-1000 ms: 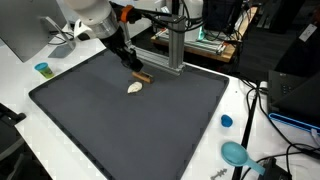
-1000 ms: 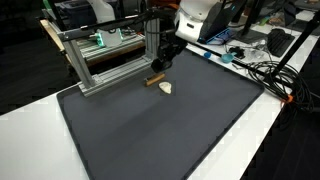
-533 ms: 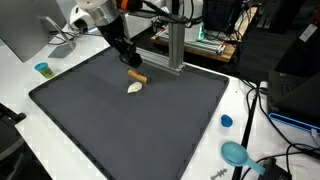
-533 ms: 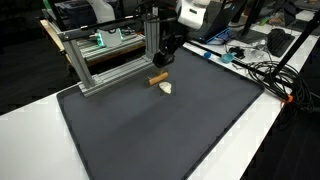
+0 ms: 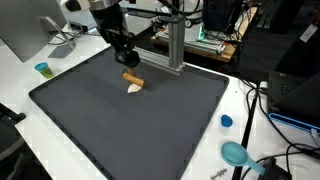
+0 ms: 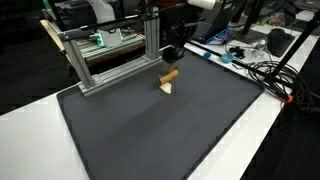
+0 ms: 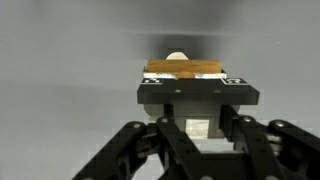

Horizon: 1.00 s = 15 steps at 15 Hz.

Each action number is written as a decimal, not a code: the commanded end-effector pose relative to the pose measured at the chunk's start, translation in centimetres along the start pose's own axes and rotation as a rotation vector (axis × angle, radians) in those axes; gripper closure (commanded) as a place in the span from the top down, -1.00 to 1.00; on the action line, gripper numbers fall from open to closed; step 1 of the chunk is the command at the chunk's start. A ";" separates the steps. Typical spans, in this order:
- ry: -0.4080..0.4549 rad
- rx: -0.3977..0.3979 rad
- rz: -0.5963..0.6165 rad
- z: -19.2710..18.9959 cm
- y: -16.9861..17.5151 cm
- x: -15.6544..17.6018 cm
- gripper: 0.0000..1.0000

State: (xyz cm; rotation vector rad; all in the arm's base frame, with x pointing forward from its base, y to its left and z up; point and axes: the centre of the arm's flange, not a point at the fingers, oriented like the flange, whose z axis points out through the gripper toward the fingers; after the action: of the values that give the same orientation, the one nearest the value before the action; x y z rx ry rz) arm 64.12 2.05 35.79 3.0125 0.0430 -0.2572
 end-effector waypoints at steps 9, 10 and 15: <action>-0.040 -0.002 0.038 5.0 1.1 2.1 -0.56; -0.047 -0.001 0.040 5.3 1.2 2.2 -0.56; -0.111 -0.011 0.056 6.4 1.4 2.5 -0.56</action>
State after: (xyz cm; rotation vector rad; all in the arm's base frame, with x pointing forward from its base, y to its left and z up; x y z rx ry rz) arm 65.08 0.93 32.00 3.0048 -0.0094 -0.3080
